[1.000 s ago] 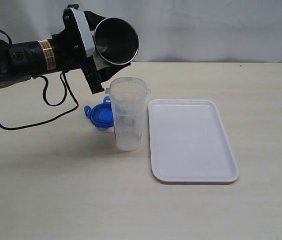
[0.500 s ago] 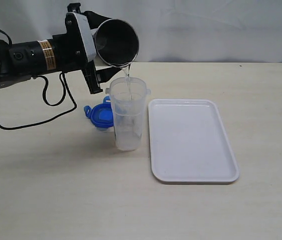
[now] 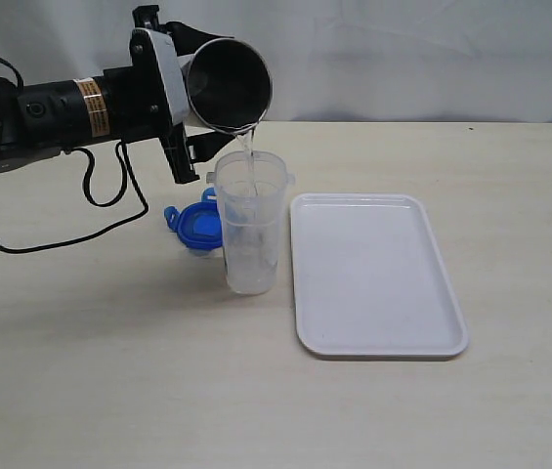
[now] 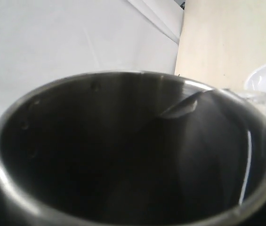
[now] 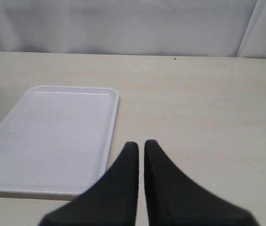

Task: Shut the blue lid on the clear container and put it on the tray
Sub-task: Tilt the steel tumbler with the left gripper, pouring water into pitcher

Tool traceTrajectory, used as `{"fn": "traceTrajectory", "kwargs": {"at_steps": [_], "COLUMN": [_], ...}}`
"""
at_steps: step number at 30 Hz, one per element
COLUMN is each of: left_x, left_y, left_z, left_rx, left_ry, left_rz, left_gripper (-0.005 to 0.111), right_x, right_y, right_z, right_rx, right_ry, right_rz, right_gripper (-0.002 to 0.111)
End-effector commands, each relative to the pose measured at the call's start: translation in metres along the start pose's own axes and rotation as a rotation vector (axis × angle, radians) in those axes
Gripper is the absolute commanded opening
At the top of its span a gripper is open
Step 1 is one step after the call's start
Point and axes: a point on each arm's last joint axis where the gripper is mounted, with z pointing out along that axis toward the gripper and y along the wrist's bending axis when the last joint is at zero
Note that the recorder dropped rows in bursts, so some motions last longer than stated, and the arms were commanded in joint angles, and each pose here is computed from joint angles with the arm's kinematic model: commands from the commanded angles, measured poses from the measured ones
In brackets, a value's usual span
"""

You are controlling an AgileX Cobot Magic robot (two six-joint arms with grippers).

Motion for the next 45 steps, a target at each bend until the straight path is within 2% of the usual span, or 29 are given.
{"fn": "traceTrajectory", "kwargs": {"at_steps": [1, 13, 19, 45], "left_x": [-0.0108, -0.0107, -0.0099, -0.0083], "left_y": [0.0158, 0.0158, 0.0156, 0.0151], "left_z": [-0.0018, -0.0018, -0.0017, -0.0017], "left_rx": [-0.067, -0.067, -0.065, -0.059], "left_ry": [-0.047, -0.044, -0.034, -0.017], "left_rz": [0.023, 0.040, 0.092, 0.067], "left_gripper": [0.000, 0.000, 0.000, 0.000], "right_x": [0.0009, 0.0009, 0.0009, 0.0009], "right_y": [0.0000, 0.0000, 0.0000, 0.0000], "right_z": [-0.0001, -0.0001, -0.0001, -0.0001], "right_rx": [0.000, 0.000, 0.000, 0.000], "right_ry": [-0.002, -0.002, -0.002, -0.002], "right_rz": [0.000, 0.000, 0.000, 0.000], "right_gripper": [0.005, 0.005, 0.005, 0.005]}}
